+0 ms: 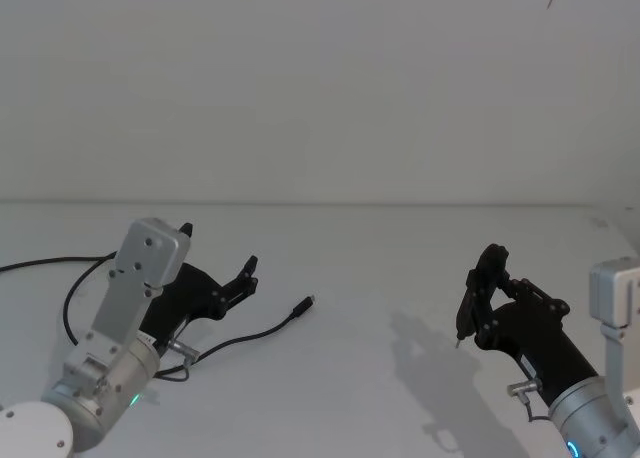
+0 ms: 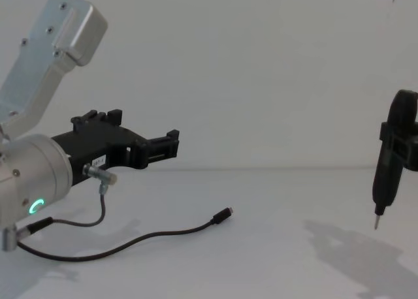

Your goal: Pick up the data cable with the one hand.

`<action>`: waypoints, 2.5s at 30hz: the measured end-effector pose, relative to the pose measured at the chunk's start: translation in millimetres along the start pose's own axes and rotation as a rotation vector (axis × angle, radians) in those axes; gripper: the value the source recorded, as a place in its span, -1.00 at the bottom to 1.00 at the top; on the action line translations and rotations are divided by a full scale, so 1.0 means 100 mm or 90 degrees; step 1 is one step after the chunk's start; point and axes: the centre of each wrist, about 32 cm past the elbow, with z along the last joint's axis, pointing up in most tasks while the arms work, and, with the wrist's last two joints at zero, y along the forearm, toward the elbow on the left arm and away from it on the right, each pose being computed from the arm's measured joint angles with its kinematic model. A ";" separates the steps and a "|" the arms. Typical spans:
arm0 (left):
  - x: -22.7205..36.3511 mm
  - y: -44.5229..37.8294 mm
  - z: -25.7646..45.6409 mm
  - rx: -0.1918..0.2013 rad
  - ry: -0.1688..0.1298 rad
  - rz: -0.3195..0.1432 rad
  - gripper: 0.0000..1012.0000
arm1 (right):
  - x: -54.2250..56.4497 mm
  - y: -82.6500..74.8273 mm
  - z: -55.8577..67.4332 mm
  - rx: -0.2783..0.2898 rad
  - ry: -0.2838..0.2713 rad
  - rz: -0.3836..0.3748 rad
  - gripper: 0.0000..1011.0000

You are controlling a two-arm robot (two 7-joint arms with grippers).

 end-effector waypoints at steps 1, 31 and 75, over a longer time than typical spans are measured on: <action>0.003 -0.004 0.002 0.000 0.000 -0.001 0.98 | 0.00 0.00 0.00 0.000 0.000 0.000 -0.45; 0.471 -0.415 0.226 0.176 0.004 -0.191 0.98 | 0.00 0.00 0.00 0.000 0.000 0.000 -0.45; 0.795 -0.641 0.356 0.338 0.059 -0.321 0.98 | 0.00 0.00 0.00 0.000 0.000 0.000 -0.45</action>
